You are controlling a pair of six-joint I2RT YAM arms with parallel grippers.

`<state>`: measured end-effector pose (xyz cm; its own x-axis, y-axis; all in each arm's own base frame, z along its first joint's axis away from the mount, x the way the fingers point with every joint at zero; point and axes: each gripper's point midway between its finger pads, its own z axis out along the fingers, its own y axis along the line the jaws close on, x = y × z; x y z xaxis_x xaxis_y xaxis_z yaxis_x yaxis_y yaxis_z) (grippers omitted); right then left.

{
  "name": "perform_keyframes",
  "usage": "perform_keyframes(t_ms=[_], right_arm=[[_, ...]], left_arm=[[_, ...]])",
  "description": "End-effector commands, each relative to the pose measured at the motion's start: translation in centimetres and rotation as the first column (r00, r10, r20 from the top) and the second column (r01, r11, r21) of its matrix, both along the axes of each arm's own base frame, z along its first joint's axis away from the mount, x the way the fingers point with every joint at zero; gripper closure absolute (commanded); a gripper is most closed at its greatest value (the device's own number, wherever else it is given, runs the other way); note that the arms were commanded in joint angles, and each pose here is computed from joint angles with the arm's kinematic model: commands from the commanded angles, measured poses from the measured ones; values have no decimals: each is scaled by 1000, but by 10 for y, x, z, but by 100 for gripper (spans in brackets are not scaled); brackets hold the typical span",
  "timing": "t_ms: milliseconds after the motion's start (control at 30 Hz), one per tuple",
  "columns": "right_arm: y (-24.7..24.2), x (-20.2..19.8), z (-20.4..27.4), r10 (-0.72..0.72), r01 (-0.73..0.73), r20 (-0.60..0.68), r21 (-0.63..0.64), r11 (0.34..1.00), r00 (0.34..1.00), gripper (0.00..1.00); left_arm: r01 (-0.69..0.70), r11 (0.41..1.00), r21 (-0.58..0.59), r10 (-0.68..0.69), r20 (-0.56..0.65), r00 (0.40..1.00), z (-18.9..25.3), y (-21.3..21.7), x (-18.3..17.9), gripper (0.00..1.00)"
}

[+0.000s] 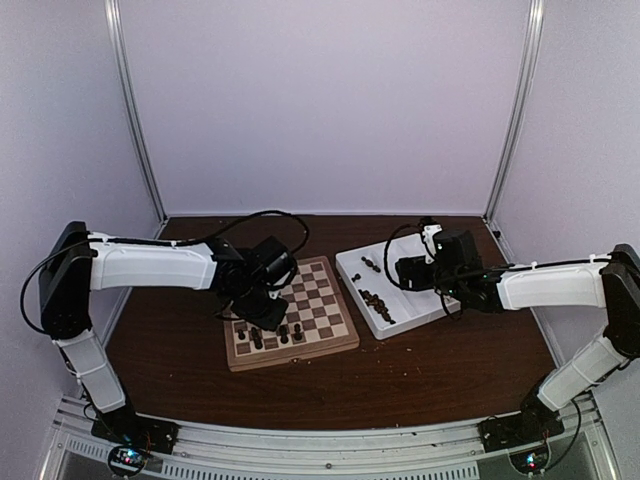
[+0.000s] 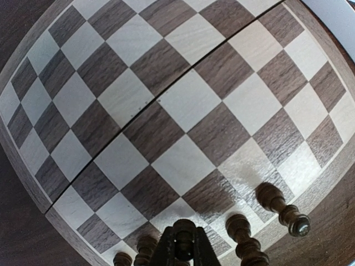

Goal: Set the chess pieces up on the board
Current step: Place the chess piece on the chessboard.

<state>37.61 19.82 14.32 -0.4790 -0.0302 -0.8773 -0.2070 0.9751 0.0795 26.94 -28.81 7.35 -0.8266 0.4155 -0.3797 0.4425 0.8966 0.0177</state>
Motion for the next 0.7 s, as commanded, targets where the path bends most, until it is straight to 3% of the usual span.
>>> perform_keyframes(t_ms=[0, 500, 667], right_arm=[[0, 6, 7, -13, 13, 14, -2, 1000, 1000, 4], [0, 6, 7, -13, 13, 15, 0, 1000, 1000, 4], [0, 6, 7, -12, 12, 15, -1, 1000, 1000, 4]], left_arm=[[-25, 1000, -12, 25, -10, 1000, -10, 0, 4, 95], [-34, 999, -1, 34, -18, 999, -17, 4, 4, 94], [-34, 999, -3, 34, -17, 999, -17, 3, 4, 89]])
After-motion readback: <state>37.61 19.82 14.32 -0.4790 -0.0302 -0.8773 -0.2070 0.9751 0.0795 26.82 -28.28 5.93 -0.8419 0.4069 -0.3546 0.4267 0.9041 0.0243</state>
